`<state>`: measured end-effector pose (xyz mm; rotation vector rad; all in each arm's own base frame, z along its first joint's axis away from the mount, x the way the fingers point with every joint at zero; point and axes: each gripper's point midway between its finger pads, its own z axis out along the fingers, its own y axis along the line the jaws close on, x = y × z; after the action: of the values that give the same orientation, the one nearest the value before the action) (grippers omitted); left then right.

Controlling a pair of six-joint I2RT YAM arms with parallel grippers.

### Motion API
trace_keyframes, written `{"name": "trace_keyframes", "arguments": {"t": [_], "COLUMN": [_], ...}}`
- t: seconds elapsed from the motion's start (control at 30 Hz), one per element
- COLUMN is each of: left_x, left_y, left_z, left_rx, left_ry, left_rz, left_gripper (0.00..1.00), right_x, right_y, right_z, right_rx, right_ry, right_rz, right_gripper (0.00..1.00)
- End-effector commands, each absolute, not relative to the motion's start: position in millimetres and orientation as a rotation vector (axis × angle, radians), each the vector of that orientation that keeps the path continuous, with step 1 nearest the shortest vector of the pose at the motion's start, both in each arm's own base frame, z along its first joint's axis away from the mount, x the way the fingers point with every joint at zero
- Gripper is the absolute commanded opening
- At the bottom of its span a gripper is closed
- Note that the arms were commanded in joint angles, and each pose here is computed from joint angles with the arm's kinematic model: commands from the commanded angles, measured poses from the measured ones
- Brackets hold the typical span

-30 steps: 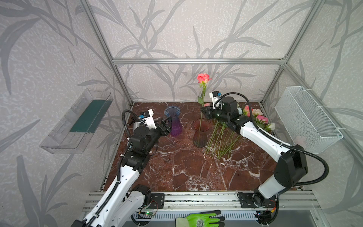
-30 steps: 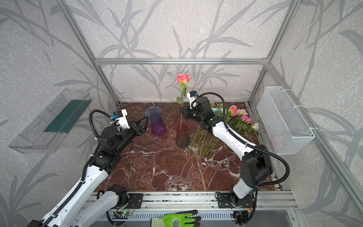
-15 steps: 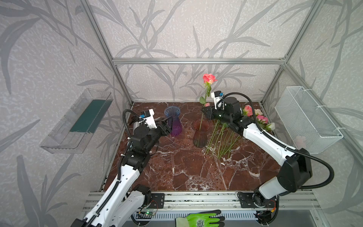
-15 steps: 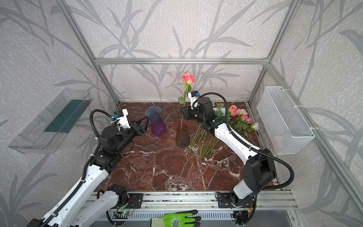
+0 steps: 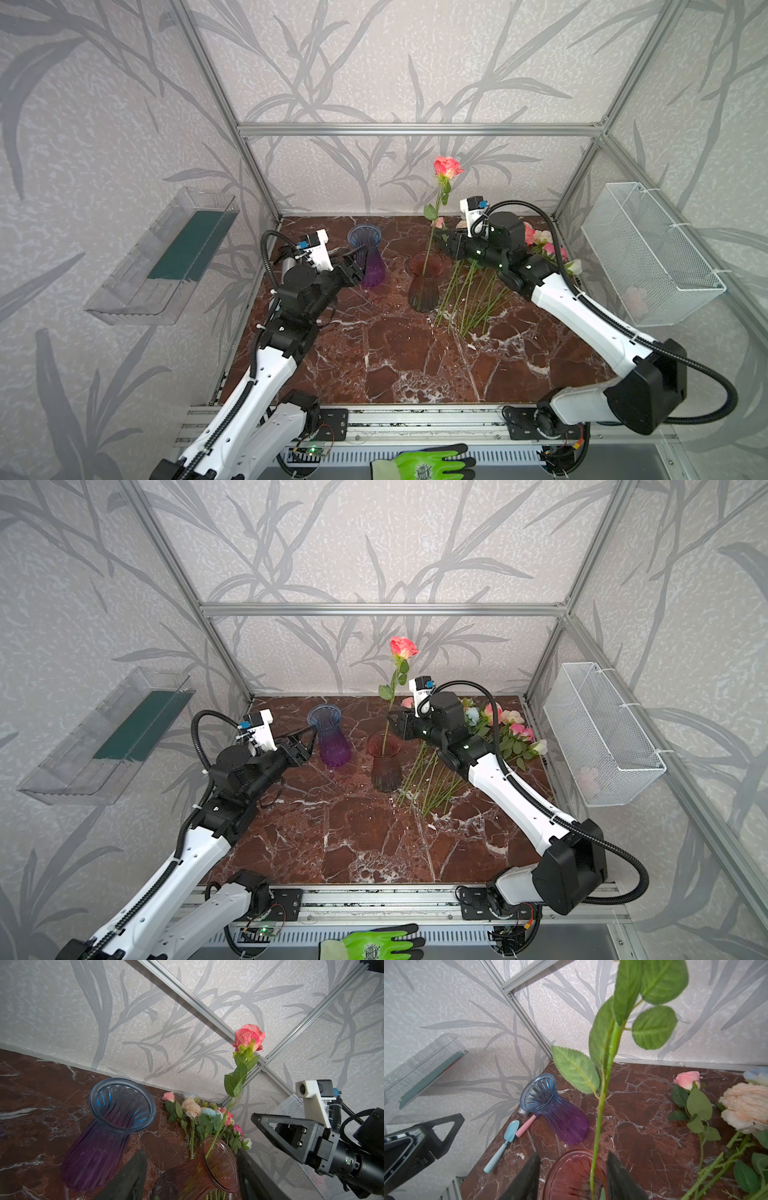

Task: Arrange flowers in a vase
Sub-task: Place the flower in the vase, then pick up the flower from the flowers.

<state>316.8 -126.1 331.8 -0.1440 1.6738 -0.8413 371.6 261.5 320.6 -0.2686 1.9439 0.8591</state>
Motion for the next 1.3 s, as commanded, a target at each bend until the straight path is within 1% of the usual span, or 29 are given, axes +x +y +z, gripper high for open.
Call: {"name": "trace_keyframes", "arguments": {"t": [0.0, 0.3, 0.53, 0.7, 0.93, 1.03, 1.13, 1.2, 1.27], "left_x": [314.6, 314.4, 313.6, 314.4, 312.4, 310.6, 309.8, 306.7, 302.8], "left_y": [-130.2, -134.7, -136.4, -138.5, -143.8, -153.9, -166.8, -178.8, -191.0], "left_z": [350.3, 349.9, 351.2, 349.7, 351.9, 353.6, 350.9, 348.3, 346.0], "left_rx": [-0.106, -0.092, -0.084, -0.077, -0.052, -0.010, 0.034, 0.074, 0.117], "left_ry": [1.619, 1.626, 1.624, 1.631, 1.632, 1.643, 1.676, 1.700, 1.720], "left_rz": [-0.874, -0.898, -0.909, -0.918, -0.946, -0.988, -1.033, -1.069, -1.104], "left_gripper": [0.70, 0.70, 0.71, 0.71, 0.71, 0.70, 0.68, 0.67, 0.66], "right_x": [365.1, 355.4, 348.1, 348.3, 349.6, 350.0, 356.7, 366.8, 377.5], "right_y": [253.0, 241.9, 225.5, 219.0, 193.4, 173.6, 147.9, 133.0, 124.8], "right_z": [317.6, 319.6, 323.8, 326.7, 330.1, 333.6, 327.0, 309.7, 288.7], "right_rx": [-0.264, -0.255, -0.249, -0.235, -0.162, -0.118, -0.045, 0.016, 0.056], "right_ry": [1.960, 1.966, 1.965, 1.973, 1.971, 1.966, 1.982, 2.024, 2.083], "right_rz": [0.811, 0.775, 0.698, 0.709, 0.736, 0.725, 0.706, 0.703, 0.705], "right_gripper": [0.54, 0.59, 0.64, 0.65, 0.64, 0.63, 0.60, 0.54, 0.45]}}
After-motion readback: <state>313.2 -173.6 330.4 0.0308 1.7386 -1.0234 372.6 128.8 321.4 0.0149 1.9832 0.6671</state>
